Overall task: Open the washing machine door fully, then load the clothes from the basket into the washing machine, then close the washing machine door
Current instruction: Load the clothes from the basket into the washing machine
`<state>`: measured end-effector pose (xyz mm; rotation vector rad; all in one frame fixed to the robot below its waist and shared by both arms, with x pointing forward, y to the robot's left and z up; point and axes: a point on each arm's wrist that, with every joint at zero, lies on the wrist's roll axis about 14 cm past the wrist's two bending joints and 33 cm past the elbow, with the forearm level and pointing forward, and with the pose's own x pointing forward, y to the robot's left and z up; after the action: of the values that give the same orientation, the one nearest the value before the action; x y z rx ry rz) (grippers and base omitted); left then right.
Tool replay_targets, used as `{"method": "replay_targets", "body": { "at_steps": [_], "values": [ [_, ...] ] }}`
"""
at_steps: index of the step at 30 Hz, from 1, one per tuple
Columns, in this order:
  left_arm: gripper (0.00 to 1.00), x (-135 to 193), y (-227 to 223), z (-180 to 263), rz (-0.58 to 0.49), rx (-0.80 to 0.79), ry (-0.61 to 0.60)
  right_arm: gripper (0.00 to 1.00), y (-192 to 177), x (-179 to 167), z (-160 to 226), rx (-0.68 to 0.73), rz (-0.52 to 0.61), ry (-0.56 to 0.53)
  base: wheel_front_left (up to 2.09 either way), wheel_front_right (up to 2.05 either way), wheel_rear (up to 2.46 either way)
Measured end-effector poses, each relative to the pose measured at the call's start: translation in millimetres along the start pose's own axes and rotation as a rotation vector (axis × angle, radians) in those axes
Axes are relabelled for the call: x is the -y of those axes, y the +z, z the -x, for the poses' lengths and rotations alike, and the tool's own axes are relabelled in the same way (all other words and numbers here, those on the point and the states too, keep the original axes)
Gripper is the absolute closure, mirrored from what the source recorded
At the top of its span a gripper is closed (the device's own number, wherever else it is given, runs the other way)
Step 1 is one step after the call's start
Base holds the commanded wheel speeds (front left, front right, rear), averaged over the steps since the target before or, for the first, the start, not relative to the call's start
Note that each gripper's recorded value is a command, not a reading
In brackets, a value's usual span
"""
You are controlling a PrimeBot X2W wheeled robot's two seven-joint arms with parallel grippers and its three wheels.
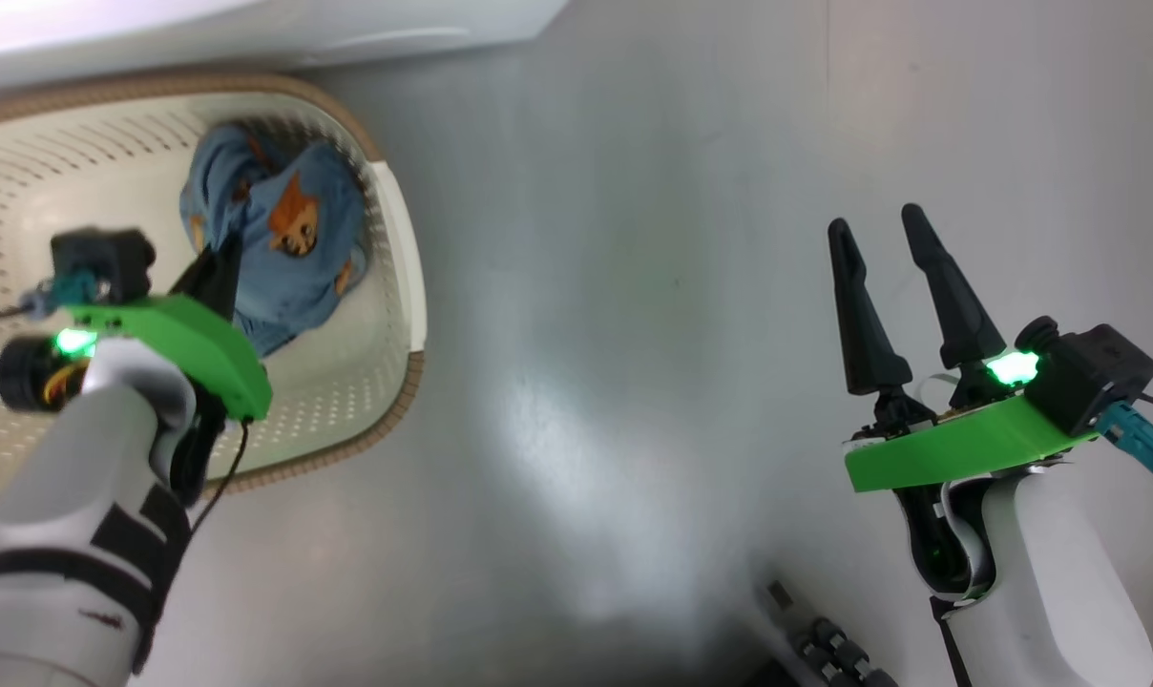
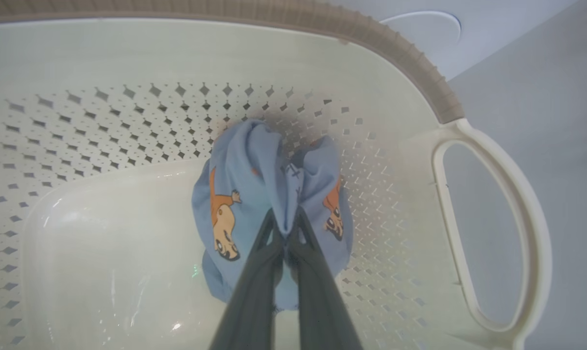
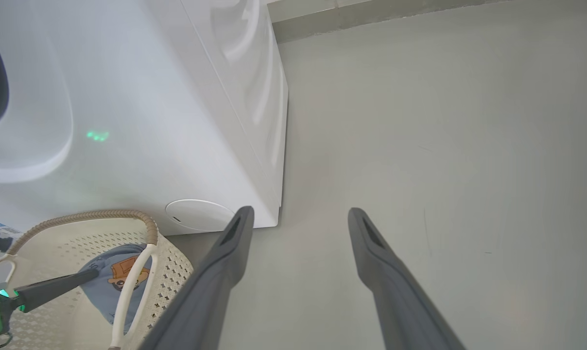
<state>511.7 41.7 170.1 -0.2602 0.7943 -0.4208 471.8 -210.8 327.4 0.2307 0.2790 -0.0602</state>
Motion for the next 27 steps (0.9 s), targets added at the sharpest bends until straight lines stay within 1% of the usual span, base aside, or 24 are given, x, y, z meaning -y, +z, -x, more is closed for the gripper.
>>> {"method": "replay_targets", "body": {
  "at_steps": [4,8,15,27],
  "values": [
    [1.0,-3.1,8.1,22.0,0.042,0.033,0.034,0.0,9.5,-6.3,3.4,0.013,0.001,0.016,0.0,0.0,0.0],
    [1.0,2.5,25.7,44.8,0.067,0.096,0.046,0.0,17.6,-9.4,13.9,0.018,0.002,0.026,0.0,0.0,0.0],
    [1.0,10.3,50.4,96.7,0.045,0.207,0.066,0.0,35.1,-16.2,39.4,0.037,0.011,0.053,0.0,0.0,0.0],
    [1.0,26.2,122.3,188.3,-0.039,0.498,0.094,0.0,68.8,-29.3,77.5,0.106,0.038,0.113,0.0,0.0,0.0]
  ]
}}
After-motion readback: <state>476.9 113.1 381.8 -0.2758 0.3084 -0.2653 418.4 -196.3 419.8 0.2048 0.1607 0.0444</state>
